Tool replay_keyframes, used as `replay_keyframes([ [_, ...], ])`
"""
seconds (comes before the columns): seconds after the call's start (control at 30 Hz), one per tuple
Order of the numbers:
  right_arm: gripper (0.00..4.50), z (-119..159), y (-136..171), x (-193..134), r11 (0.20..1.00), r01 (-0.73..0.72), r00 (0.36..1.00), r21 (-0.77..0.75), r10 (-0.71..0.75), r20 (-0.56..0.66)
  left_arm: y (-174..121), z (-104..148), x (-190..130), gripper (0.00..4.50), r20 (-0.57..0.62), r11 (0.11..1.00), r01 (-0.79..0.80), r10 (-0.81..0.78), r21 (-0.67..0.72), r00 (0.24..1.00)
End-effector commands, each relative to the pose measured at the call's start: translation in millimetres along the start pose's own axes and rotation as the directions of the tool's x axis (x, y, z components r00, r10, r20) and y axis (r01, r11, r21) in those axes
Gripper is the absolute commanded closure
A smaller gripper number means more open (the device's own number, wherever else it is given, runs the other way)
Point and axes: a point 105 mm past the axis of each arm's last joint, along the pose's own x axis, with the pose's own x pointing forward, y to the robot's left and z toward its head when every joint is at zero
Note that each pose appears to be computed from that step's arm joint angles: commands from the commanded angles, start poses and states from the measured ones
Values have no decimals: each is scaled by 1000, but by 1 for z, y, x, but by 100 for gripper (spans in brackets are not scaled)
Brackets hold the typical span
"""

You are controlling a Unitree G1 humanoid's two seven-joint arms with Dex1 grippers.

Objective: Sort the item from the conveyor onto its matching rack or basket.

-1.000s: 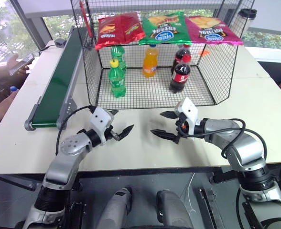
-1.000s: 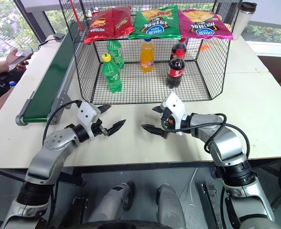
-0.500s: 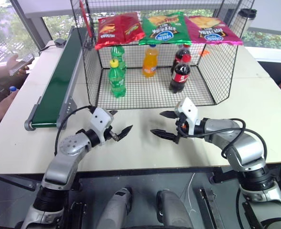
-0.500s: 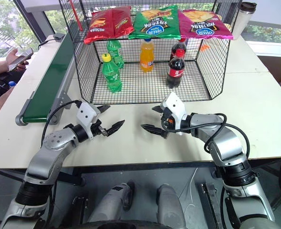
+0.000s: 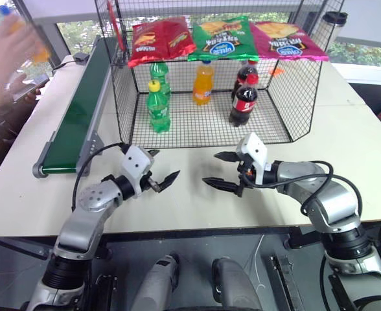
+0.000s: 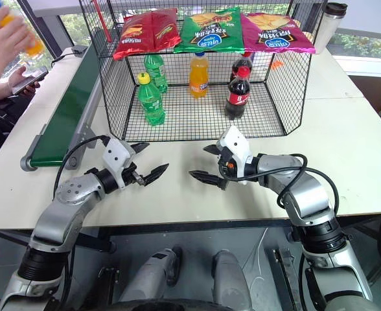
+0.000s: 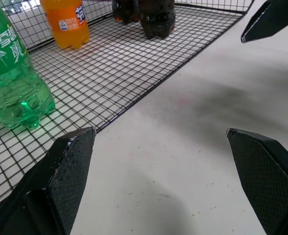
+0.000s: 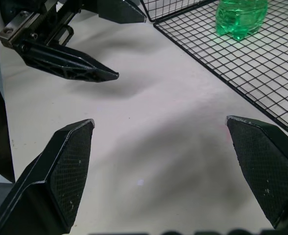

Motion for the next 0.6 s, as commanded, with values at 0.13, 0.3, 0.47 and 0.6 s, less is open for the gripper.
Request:
replay_keyframes([
  [0.13,5,33,12,5,993,-63,994,-96,71,83,43,37,-33,0,105,975,-193,204,-106,973],
  [0.3,5,45,16,7,987,-91,988,-132,106,108,72,70,-66,0,170,940,-326,340,-105,925],
  [0.47,5,61,25,10,976,-143,975,-162,167,146,93,70,-102,0,133,902,-412,427,-127,894],
  [0.6,5,68,36,10,966,-201,958,-165,229,173,100,63,-122,0,86,881,-461,470,-104,879],
])
